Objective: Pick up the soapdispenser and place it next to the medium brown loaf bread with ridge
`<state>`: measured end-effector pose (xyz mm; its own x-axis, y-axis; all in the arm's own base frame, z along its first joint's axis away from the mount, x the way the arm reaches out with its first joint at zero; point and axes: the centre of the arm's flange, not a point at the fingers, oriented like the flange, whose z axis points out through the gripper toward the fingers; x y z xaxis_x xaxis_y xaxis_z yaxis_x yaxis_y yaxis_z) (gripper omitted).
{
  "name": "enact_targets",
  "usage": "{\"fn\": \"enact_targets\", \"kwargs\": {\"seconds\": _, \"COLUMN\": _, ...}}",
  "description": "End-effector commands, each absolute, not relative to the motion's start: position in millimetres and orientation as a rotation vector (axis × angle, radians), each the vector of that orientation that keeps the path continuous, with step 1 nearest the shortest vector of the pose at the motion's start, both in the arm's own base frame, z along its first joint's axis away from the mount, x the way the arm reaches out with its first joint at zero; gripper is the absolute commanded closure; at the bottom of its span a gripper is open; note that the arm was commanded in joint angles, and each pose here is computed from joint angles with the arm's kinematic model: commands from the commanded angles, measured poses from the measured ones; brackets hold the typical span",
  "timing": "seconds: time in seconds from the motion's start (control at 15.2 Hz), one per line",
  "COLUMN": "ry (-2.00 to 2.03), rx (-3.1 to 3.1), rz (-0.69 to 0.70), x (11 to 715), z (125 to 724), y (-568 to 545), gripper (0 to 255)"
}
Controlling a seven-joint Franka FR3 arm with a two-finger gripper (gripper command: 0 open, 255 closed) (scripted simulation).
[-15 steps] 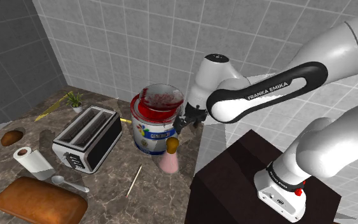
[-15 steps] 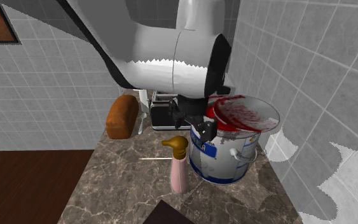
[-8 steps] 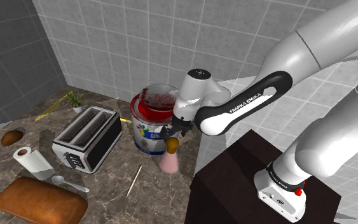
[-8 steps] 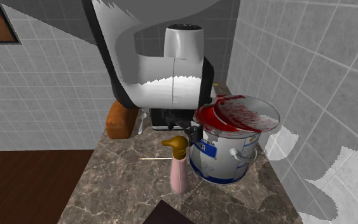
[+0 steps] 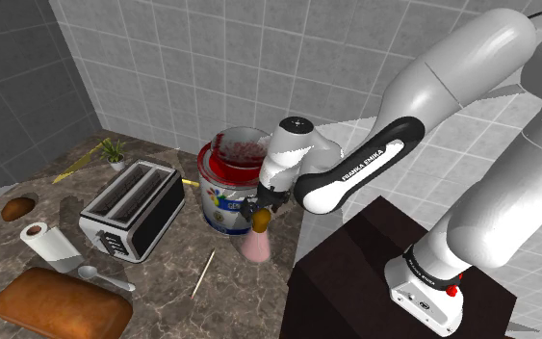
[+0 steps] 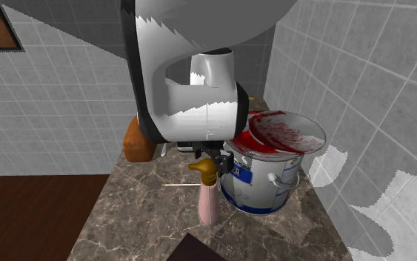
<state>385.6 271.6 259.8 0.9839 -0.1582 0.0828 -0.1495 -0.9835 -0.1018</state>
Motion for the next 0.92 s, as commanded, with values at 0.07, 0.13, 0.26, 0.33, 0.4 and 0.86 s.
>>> {"fn": "enact_targets", "kwargs": {"seconds": 0.07, "ry": 0.236, "rx": -3.034, "rz": -0.139, "x": 385.8, "z": 259.4, "y": 271.8, "gripper": 0}}
{"fn": "enact_targets", "kwargs": {"seconds": 0.13, "ry": 0.236, "rx": -3.034, "rz": -0.139, "x": 385.8, "z": 259.4, "y": 271.8, "gripper": 0}}
{"fn": "enact_targets", "kwargs": {"seconds": 0.26, "ry": 0.236, "rx": -3.034, "rz": -0.138, "x": 385.7, "z": 259.5, "y": 271.8, "gripper": 255}}
{"fn": "enact_targets", "kwargs": {"seconds": 0.33, "ry": 0.236, "rx": -3.034, "rz": -0.138, "x": 385.7, "z": 259.5, "y": 271.8, "gripper": 255}}
{"fn": "enact_targets", "kwargs": {"seconds": 0.4, "ry": 0.236, "rx": -3.034, "rz": -0.138, "x": 385.7, "z": 259.5, "y": 271.8, "gripper": 255}}
{"fn": "enact_targets", "kwargs": {"seconds": 0.86, "ry": 0.236, "rx": -3.034, "rz": -0.139, "x": 385.8, "z": 259.4, "y": 271.8, "gripper": 255}}
